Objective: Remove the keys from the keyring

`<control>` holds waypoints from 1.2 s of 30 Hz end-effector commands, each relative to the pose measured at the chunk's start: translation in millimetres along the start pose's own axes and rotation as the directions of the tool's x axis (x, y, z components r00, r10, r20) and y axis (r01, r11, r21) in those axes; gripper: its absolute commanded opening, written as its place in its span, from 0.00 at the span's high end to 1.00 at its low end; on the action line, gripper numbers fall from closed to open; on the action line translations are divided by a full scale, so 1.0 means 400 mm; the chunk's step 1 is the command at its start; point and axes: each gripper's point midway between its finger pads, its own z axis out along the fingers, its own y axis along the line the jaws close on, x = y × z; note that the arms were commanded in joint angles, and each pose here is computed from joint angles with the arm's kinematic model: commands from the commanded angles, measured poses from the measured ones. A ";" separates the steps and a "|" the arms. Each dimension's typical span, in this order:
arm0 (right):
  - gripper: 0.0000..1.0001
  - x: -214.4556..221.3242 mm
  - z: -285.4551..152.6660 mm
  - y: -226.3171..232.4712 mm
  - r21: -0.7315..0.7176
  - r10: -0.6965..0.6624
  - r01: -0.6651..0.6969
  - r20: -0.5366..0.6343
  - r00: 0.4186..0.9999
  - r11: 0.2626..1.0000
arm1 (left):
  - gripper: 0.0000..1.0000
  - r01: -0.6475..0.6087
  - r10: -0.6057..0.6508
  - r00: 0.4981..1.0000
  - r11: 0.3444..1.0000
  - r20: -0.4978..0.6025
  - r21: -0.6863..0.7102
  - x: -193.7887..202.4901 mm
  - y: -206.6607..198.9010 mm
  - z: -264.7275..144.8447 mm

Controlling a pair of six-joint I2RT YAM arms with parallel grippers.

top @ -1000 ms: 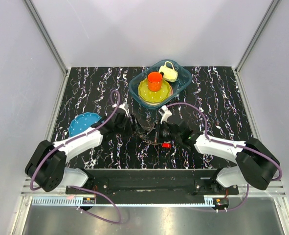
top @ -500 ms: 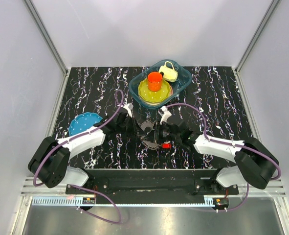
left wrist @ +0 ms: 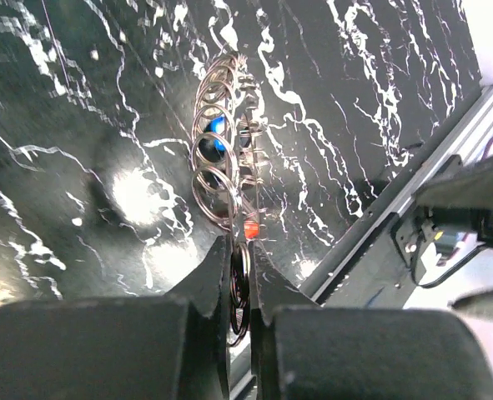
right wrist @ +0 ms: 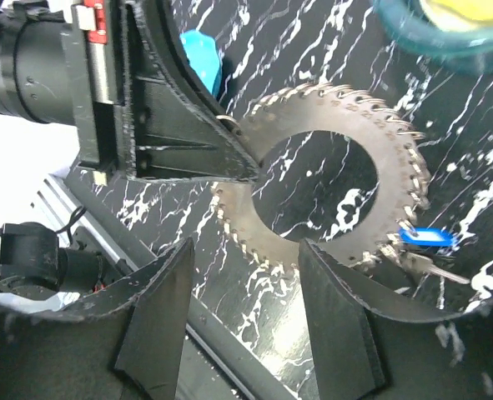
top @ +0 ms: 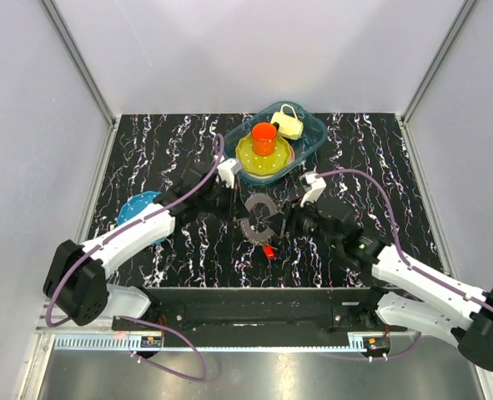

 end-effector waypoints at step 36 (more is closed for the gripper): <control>0.48 -0.121 -0.033 0.084 -0.126 -0.440 0.571 0.512 0.738 0.811 | 1.00 -0.723 0.592 0.661 0.667 0.462 0.179 -0.144 -0.378 -0.498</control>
